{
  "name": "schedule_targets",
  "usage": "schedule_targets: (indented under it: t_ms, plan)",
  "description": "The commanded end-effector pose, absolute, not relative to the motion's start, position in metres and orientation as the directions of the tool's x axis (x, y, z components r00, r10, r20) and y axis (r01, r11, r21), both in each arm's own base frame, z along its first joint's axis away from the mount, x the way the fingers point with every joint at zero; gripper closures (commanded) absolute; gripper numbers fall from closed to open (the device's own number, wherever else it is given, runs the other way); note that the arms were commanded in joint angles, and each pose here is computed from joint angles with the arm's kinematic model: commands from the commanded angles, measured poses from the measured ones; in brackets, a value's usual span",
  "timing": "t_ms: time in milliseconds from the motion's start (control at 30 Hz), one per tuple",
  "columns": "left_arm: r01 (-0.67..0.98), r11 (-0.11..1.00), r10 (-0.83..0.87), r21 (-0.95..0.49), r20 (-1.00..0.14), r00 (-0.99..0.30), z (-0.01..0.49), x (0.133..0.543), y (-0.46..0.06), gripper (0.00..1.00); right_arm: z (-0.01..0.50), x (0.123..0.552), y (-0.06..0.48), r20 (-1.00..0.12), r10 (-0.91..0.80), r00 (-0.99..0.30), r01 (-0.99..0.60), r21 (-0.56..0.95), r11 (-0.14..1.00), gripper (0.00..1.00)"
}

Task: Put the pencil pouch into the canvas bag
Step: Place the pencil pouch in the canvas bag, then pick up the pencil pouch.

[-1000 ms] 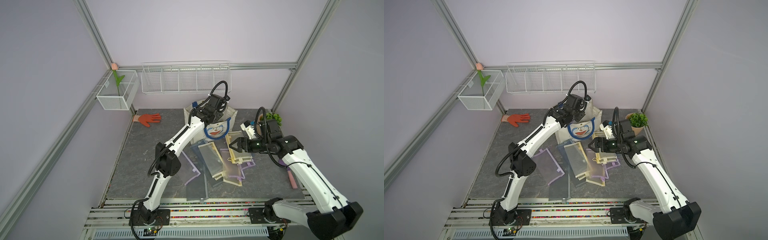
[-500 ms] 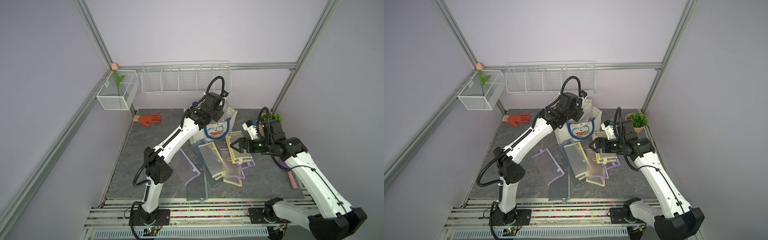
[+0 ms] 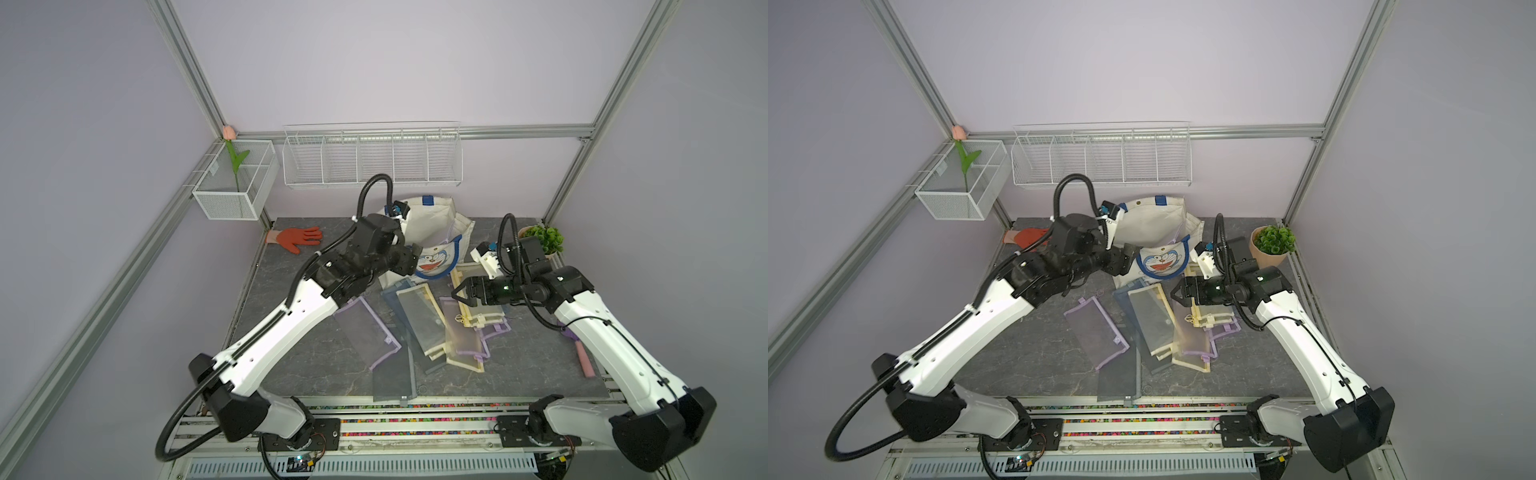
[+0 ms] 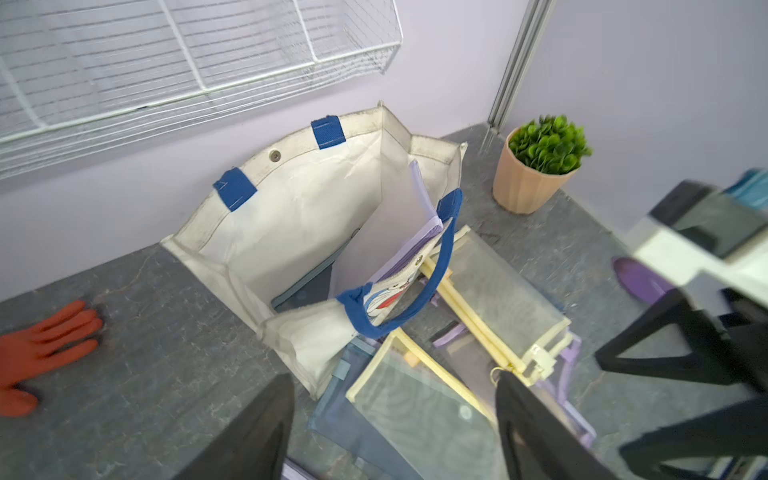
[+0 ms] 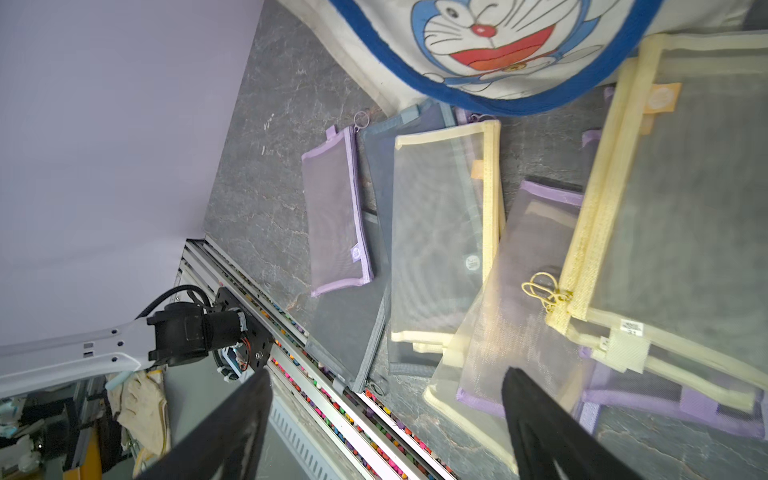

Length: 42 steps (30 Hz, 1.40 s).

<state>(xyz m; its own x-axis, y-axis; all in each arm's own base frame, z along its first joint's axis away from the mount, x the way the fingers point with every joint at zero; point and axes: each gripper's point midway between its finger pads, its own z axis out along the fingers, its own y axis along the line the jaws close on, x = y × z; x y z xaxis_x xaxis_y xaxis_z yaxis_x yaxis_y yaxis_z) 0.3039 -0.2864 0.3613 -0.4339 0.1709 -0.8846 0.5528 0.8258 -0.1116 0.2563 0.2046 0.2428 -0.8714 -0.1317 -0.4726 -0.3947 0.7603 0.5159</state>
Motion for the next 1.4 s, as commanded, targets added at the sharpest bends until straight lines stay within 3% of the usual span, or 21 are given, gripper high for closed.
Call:
schedule_targets:
  t_ms: [0,200,367,567,800,1300,1367]
  plan:
    - [0.429,0.867,0.087,-0.254,-0.771,-0.631,0.304,0.285,-0.271,0.18,0.245,0.259,0.225,-0.497,-0.168,-0.851,-0.446,0.517,0.73,0.12]
    - [0.201,0.841,-0.161,-0.502,-0.587,-0.793,0.235,0.26,-0.246,0.12,0.231,0.263,0.269,-0.474,-0.285,-0.833,-0.524,0.51,0.682,0.12]
    - [0.054,0.779,-0.321,-0.625,-0.471,-0.822,0.194,0.255,-0.23,0.11,0.216,0.262,0.307,-0.446,-0.345,-0.826,-0.556,0.54,0.632,0.12]
    - [-0.112,0.807,-0.409,-0.581,-0.412,-0.814,0.151,0.254,-0.191,0.11,0.182,0.263,0.343,-0.384,-0.386,-0.839,-0.545,0.593,0.593,0.12]
    - [-0.24,0.736,-0.547,-0.633,-0.347,-0.762,0.112,0.257,-0.156,0.13,0.139,0.262,0.379,-0.298,-0.447,-0.844,-0.525,0.631,0.571,0.1]
    - [-0.372,0.67,-0.631,-0.643,-0.229,-0.741,0.047,0.253,-0.142,0.17,0.053,0.271,0.401,-0.163,-0.5,-0.851,-0.484,0.616,0.622,0.01]
    - [-0.407,0.641,-0.66,-0.651,-0.197,-0.725,0.038,0.252,-0.141,0.19,0.046,0.27,0.402,-0.15,-0.505,-0.85,-0.479,0.619,0.623,0.04]
